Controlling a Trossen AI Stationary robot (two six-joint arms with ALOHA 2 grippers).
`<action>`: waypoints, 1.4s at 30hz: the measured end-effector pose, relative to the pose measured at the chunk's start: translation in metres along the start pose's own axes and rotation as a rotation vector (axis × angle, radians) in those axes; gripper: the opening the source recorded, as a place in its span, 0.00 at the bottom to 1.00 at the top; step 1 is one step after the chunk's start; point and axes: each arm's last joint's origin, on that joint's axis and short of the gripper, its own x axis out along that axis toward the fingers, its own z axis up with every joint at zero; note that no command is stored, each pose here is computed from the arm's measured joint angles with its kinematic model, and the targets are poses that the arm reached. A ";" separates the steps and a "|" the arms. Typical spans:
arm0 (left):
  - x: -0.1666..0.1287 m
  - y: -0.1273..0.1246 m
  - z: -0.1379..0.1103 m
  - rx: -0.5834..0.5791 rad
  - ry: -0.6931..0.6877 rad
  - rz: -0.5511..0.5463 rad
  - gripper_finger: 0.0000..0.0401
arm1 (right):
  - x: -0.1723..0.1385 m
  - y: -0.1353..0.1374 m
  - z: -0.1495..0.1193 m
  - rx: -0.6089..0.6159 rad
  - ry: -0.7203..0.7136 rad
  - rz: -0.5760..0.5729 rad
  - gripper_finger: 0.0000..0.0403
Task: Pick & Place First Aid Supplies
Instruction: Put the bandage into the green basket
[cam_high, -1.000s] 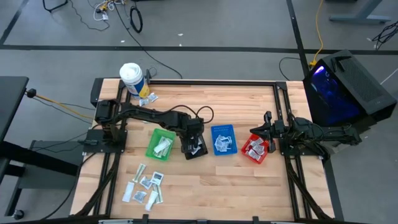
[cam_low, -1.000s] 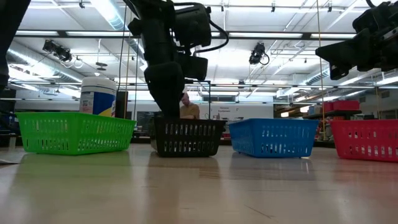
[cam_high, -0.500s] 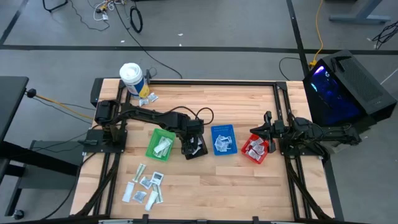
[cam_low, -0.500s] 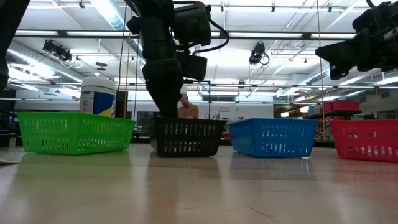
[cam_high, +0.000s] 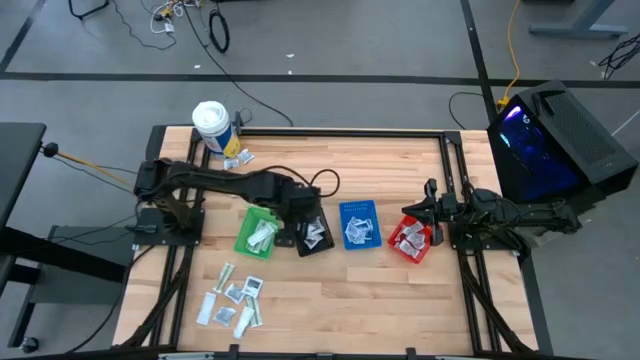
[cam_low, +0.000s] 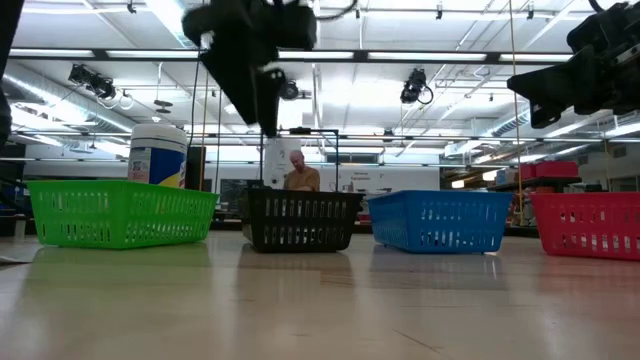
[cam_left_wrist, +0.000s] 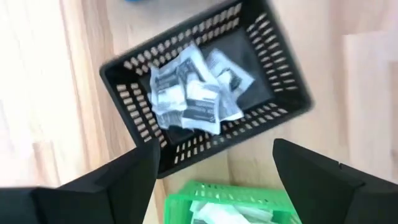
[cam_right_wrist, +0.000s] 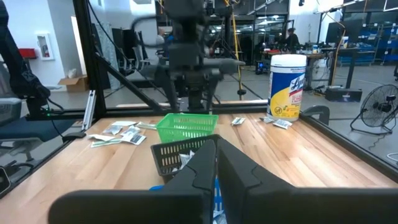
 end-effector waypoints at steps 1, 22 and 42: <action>-0.005 -0.003 0.000 0.018 -0.016 0.000 0.80 | 0.000 0.000 0.000 0.000 0.000 0.000 0.06; -0.026 -0.101 -0.019 0.899 0.007 -0.194 0.80 | 0.000 0.000 0.000 0.000 0.001 0.000 0.06; -0.048 -0.231 -0.068 1.267 -0.064 -0.298 0.80 | 0.000 0.000 0.000 0.000 0.000 0.000 0.06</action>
